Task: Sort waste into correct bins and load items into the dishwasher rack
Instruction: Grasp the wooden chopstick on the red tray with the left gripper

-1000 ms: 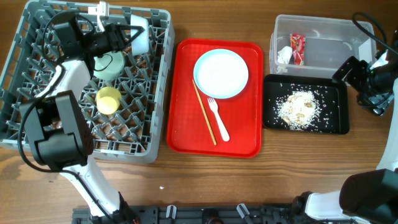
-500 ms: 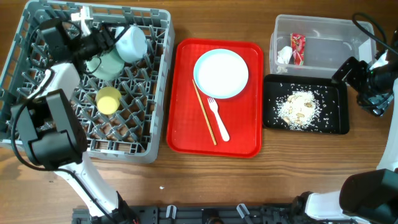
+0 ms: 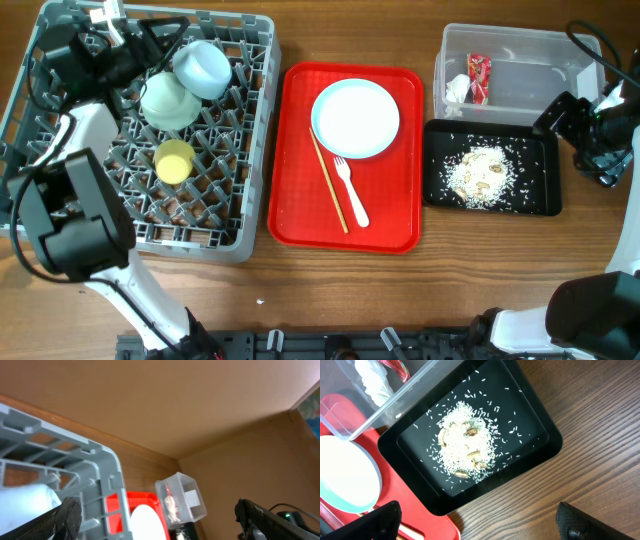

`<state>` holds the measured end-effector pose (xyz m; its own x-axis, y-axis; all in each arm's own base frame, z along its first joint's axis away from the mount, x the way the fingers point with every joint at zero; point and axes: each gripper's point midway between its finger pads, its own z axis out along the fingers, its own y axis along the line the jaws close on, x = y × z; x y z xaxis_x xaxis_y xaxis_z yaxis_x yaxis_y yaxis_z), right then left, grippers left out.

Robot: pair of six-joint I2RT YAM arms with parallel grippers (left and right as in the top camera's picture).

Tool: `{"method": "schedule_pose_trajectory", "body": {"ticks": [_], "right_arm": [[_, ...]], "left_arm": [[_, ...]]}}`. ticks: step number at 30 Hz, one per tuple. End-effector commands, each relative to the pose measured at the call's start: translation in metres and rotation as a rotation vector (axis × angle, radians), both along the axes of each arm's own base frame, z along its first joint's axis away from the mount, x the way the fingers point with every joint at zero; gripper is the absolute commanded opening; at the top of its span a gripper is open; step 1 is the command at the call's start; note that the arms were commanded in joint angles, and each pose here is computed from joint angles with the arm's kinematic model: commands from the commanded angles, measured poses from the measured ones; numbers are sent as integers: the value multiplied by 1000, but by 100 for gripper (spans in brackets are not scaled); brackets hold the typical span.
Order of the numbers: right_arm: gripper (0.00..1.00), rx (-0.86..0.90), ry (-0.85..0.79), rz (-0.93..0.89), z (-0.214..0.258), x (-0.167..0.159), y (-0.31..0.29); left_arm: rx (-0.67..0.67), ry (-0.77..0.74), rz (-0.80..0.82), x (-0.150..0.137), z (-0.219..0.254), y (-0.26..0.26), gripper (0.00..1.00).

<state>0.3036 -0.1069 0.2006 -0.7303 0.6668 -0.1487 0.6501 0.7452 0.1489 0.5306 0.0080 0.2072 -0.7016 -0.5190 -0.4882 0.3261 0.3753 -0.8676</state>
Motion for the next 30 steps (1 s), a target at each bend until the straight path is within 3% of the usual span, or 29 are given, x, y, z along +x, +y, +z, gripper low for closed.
{"method": "schedule_pose_trajectory", "body": {"ticks": [1, 4, 7, 9, 15, 19, 24, 30], "right_arm": [[100, -6, -47, 15, 14, 2, 3], [100, -7, -46, 23, 14, 2, 3], [100, -11, -45, 40, 14, 1, 3], [100, -10, -44, 40, 14, 1, 3], [100, -10, -44, 41, 14, 1, 3], [100, -10, -44, 40, 14, 1, 3], [100, -10, -43, 40, 14, 1, 3], [100, -10, -44, 41, 14, 1, 3]], "left_arm": [[20, -42, -29, -17, 50, -22, 100], [144, 32, 28, -28, 47, -49, 100], [498, 254, 237, -62, 17, -66, 100], [609, 326, 229, -95, 16, -95, 100], [727, 357, -43, -166, 0, -197, 100], [841, 545, 105, -185, -46, -201, 100], [1007, 618, 105, -200, -104, -223, 100], [1092, 776, 139, -208, -169, -222, 100]]}}
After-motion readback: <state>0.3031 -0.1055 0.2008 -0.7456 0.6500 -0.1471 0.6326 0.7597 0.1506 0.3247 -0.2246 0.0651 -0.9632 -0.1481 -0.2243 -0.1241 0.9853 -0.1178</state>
